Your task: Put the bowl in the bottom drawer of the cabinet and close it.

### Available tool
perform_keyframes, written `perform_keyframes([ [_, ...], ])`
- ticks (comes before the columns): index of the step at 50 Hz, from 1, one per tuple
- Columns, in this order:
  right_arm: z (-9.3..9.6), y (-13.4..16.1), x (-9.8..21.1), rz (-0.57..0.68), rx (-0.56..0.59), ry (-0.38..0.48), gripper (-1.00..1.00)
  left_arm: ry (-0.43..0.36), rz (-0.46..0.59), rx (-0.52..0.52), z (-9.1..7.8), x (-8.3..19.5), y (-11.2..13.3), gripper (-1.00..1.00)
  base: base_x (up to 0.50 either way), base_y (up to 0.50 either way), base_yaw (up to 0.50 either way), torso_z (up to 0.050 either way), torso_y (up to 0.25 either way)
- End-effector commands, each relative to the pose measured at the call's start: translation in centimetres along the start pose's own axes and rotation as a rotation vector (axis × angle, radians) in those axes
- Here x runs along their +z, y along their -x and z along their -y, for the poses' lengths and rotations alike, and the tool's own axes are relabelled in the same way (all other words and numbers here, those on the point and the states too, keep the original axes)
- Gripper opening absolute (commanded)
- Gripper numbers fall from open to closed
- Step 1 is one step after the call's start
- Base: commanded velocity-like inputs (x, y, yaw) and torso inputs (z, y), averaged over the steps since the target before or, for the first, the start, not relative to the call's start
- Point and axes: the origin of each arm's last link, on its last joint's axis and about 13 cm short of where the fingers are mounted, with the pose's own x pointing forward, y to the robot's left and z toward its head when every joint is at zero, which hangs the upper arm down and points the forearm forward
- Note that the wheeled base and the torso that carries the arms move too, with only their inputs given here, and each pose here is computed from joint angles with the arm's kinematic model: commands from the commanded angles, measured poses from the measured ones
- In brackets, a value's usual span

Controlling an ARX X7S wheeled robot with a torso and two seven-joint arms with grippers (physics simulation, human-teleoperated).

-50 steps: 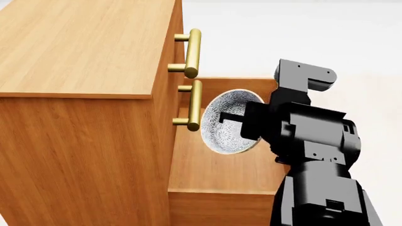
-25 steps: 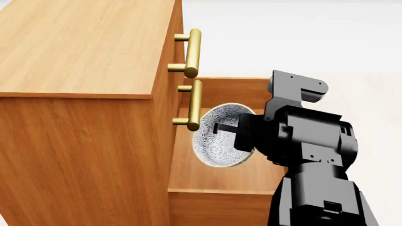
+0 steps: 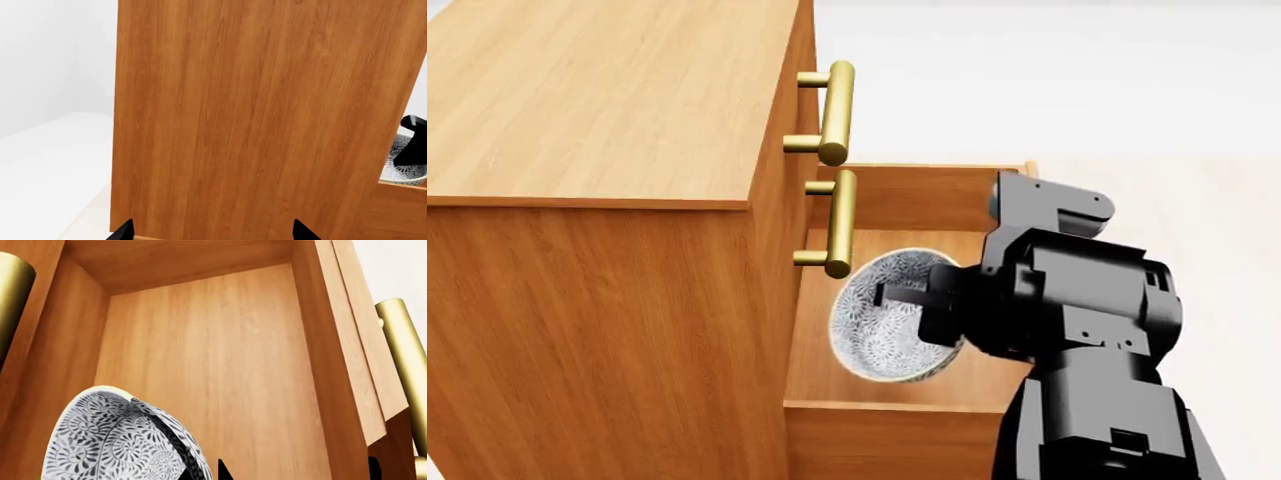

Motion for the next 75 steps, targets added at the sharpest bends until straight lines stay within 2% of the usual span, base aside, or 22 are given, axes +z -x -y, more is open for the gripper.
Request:
perform_keyframes([
  [1,-0.3,0.1,0.0,-0.015,0.045,-0.039,-1.0,0.0,0.0,0.0,0.0,0.0,0.0,1.0,0.0,0.0,0.0,0.0,0.0],
  [18,-0.2,0.0,-0.4,-0.033,0.071,-0.076,-1.0,0.001,0.001,0.002,0.0,-0.1,0.0,1.0,0.0,0.0,0.0,0.0,0.0],
  [19,-0.3,0.1,-0.4,-0.053,0.104,-0.105,-1.0,0.002,0.001,0.002,0.0,-0.1,0.0,1.0,0.0,0.0,0.0,0.0,0.0],
  [20,-0.3,0.0,-0.4,-0.039,0.089,-0.085,-1.0,0.001,0.001,0.002,0.0,-0.1,0.0,1.0,0.0,0.0,0.0,0.0,0.0],
  [21,-0.3,0.0,-0.5,-0.043,0.096,-0.113,-1.0,0.0,0.0,0.002,0.0,-0.1,0.0,1.0,0.0,0.0,0.0,0.0,0.0],
  [22,-0.2,-0.1,-0.4,-0.033,0.083,-0.089,-1.0,0.002,0.001,0.002,0.0,-0.1,0.0,1.0,0.0,0.0,0.0,0.0,0.0],
  [23,-0.2,-0.1,-0.5,-0.035,0.101,-0.088,1.0,0.002,0.001,0.002,0.0,-0.1,0.0,1.0,0.0,0.0,0.0,0.0,0.0],
  [29,-0.2,0.0,-0.3,-0.018,0.085,-0.082,1.0,0.002,0.001,0.002,-0.1,0.0,0.0,1.0,0.0,0.0,0.0,0.0,0.0],
  [39,0.0,-0.1,0.0,0.014,0.054,-0.008,1.0,0.002,0.001,0.001,-0.1,-0.1,0.0,1.0,0.0,0.0,0.0,0.0,0.0],
  [43,-0.1,0.0,0.5,0.052,0.055,0.055,1.0,0.001,0.001,0.0,0.0,-0.1,0.0,1.0,0.0,0.0,0.0,0.0,0.0],
  [48,-0.2,0.4,1.2,0.08,0.055,0.078,1.0,-0.001,0.001,-0.001,0.0,-0.1,0.0,1.0,0.0,0.0,0.0,0.0,0.002],
  [60,-0.7,3.7,4.9,0.205,0.087,0.111,1.0,-0.006,0.003,-0.011,0.0,0.0,0.1,1.0,0.0,0.0,0.0,0.0,0.0],
  [61,-0.6,4.1,5.1,0.223,0.077,0.126,1.0,-0.012,0.006,-0.015,0.0,0.0,0.1,1.0,0.0,0.0,0.0,0.0,0.0],
  [62,-0.6,4.6,5.3,0.241,0.072,0.143,1.0,-0.062,0.007,-0.025,0.1,-0.1,0.1,1.0,0.0,0.0,0.0,0.0,0.0],
  [64,-0.6,5.1,5.4,0.252,0.075,0.139,1.0,-0.06,0.0,-0.026,0.1,-0.1,0.2,1.0,0.0,0.0,0.0,0.0,0.0],
  [65,-0.5,5.4,5.5,0.268,0.065,0.154,1.0,-0.001,0.017,-0.017,0.1,0.1,0.2,1.0,0.0,0.0,0.0,0.0,0.0],
  [66,-0.4,5.7,5.6,0.275,0.056,0.154,1.0,0.018,0.017,-0.011,0.0,0.3,0.1,1.0,0.0,0.0,0.0,0.0,0.0],
  [67,-0.1,5.9,5.8,0.32,-0.026,0.185,1.0,-0.002,0.017,-0.02,0.0,0.3,0.2,1.0,0.0,0.0,0.0,0.0,0.0],
  [68,0.1,6.3,6.0,0.324,-0.02,0.131,1.0,-0.002,0.017,-0.02,0.0,0.3,0.2,1.0,0.0,0.0,0.0,0.0,0.0],
  [70,0.3,6.8,6.0,0.356,-0.03,0.164,1.0,-0.014,0.007,-0.016,0.0,0.0,0.1,1.0,0.0,0.0,0.0,0.0,0.0],
  [72,0.9,7.4,5.9,0.404,-0.1,0.199,1.0,-0.011,0.006,-0.016,0.0,0.0,0.1,1.0,0.0,0.0,0.0,0.0,0.0],
  [75,1.5,8.3,5.6,0.428,-0.092,0.18,1.0,-0.012,0.004,-0.017,0.0,0.0,0.1,1.0,0.0,0.0,0.0,0.0,0.0],
])
